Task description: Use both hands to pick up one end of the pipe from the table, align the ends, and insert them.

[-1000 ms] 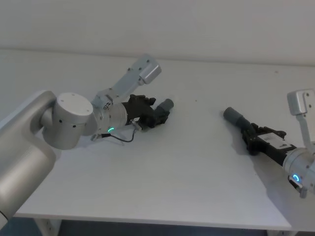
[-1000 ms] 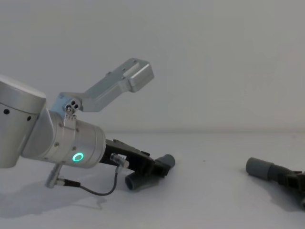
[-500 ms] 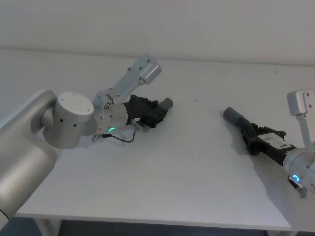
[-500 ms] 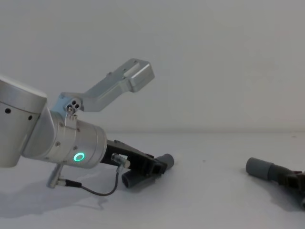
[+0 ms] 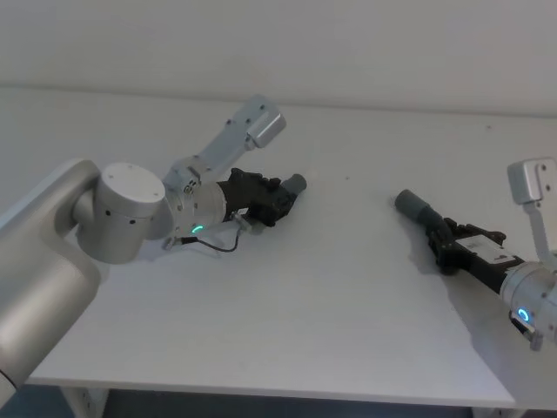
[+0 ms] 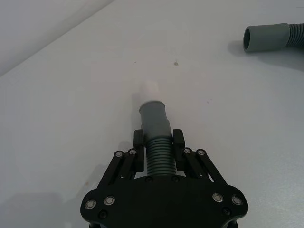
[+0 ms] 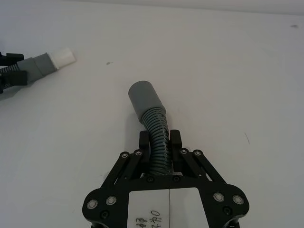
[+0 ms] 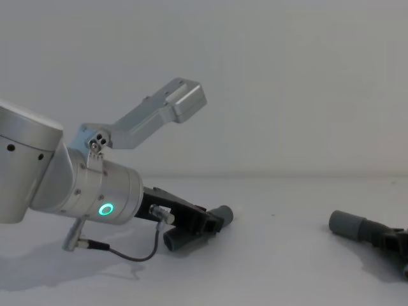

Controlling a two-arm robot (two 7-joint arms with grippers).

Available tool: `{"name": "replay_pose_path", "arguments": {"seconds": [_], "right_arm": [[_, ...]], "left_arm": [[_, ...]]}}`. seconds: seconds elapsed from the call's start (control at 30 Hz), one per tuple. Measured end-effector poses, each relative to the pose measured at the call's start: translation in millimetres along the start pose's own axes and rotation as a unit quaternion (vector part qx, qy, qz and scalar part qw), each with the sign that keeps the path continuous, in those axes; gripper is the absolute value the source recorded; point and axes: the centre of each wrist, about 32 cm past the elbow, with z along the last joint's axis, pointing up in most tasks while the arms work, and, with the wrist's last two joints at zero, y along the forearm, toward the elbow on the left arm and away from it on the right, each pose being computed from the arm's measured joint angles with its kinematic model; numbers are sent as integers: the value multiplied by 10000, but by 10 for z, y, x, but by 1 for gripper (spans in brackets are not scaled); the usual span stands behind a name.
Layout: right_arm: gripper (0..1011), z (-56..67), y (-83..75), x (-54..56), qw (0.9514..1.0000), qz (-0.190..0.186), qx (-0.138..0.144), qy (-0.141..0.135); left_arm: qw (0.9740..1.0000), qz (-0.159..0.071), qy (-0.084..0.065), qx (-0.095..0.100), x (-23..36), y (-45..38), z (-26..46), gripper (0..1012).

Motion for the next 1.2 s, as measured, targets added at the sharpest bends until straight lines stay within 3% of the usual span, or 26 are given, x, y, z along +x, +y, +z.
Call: {"name": "replay_pose_path", "arguments": {"seconds": [0.3,0.6,0.93,1.2], "right_arm": [[249,53,20,-9,9997,36,216,-127],[249,181,45,27,9967,190,701,-375],[249,337,49,159,9879,609,1213,-754],[249,457,33,314,9765,1141,1473,-1079]], "left_arm": [[9996,86,-142,-225,14,27,22,345],[9966,274,-451,-637,73,91,117,345],[9885,271,-910,-1180,228,215,310,345],[9818,-91,-1217,-1456,389,349,455,345]]}}
